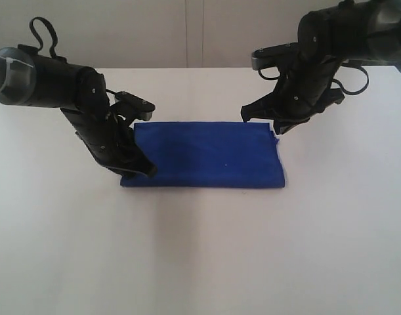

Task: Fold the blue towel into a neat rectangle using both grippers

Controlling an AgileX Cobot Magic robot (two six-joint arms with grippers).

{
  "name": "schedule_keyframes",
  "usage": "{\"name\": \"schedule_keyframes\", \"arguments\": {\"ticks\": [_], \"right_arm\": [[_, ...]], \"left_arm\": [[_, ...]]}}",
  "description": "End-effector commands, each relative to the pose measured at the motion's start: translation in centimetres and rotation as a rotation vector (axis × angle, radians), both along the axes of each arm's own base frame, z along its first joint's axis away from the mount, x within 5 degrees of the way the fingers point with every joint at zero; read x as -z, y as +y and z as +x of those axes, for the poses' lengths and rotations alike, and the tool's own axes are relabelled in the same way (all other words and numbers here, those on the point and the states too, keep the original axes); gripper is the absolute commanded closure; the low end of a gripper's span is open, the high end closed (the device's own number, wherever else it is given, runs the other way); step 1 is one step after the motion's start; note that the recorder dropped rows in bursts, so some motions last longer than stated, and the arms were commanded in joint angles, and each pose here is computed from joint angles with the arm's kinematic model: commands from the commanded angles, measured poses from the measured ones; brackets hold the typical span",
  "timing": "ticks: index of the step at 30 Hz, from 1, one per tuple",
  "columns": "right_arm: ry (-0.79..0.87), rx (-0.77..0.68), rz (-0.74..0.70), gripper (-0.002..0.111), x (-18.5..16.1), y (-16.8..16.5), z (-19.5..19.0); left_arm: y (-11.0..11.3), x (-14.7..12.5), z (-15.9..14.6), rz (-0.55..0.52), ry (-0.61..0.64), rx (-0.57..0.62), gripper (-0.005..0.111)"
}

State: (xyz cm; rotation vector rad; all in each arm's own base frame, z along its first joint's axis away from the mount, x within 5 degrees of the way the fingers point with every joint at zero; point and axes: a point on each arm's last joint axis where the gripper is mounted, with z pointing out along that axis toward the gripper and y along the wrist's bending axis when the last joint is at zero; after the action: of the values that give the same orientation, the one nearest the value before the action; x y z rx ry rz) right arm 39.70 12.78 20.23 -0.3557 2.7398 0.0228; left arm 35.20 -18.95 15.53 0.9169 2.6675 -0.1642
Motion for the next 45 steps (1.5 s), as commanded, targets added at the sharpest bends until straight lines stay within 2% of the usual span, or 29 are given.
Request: {"name": "schedule_keyframes", "arguments": {"ticks": [1, 7, 14, 19, 22, 25, 29, 34, 38, 45], "right_arm": [[-0.004, 0.008, 0.004, 0.108, -0.3, -0.2, -0.1], [-0.004, 0.008, 0.004, 0.108, -0.3, -0.2, -0.1], [-0.008, 0.008, 0.006, 0.108, -0.3, -0.2, 0.0], [-0.023, 0.027, 0.020, 0.108, -0.4, -0.1, 0.1], [-0.030, 0.040, 0.034, 0.108, -0.5, -0.4, 0.3], [-0.024, 0.089, 0.093, 0.108, -0.8, -1.0, 0.7], [-0.014, 0.098, 0.130, 0.108, -1.2, -2.2, 1.2], [0.015, 0.099, 0.156, 0.108, -1.3, -3.5, 1.3], [0.003, 0.083, 0.182, 0.108, -1.4, -3.8, 1.5], [-0.065, 0.105, 0.217, 0.108, -0.6, -3.5, 2.6]], "left_arm": [[0.1, 0.2, -0.6, 0.013, 0.054, -0.005, 0.107], [0.3, 0.3, -1.0, 0.034, 0.101, 0.000, 0.107], [0.2, 0.0, -0.9, 0.024, 0.079, -0.002, 0.107], [0.3, -2.5, -1.0, -0.013, 0.006, -0.003, 0.107], [0.8, -5.1, -1.6, -0.038, -0.004, -0.041, 0.107], [2.0, -7.3, -1.4, -0.052, 0.003, -0.099, 0.107], [5.0, -9.3, -0.2, -0.108, -0.015, -0.207, 0.107], [9.5, -9.6, 1.0, -0.224, 0.067, -0.370, 0.107], [12.7, -9.4, 1.0, -0.225, 0.131, -0.421, 0.107], [13.3, -9.3, 0.5, -0.209, 0.196, -0.410, 0.107]]}}
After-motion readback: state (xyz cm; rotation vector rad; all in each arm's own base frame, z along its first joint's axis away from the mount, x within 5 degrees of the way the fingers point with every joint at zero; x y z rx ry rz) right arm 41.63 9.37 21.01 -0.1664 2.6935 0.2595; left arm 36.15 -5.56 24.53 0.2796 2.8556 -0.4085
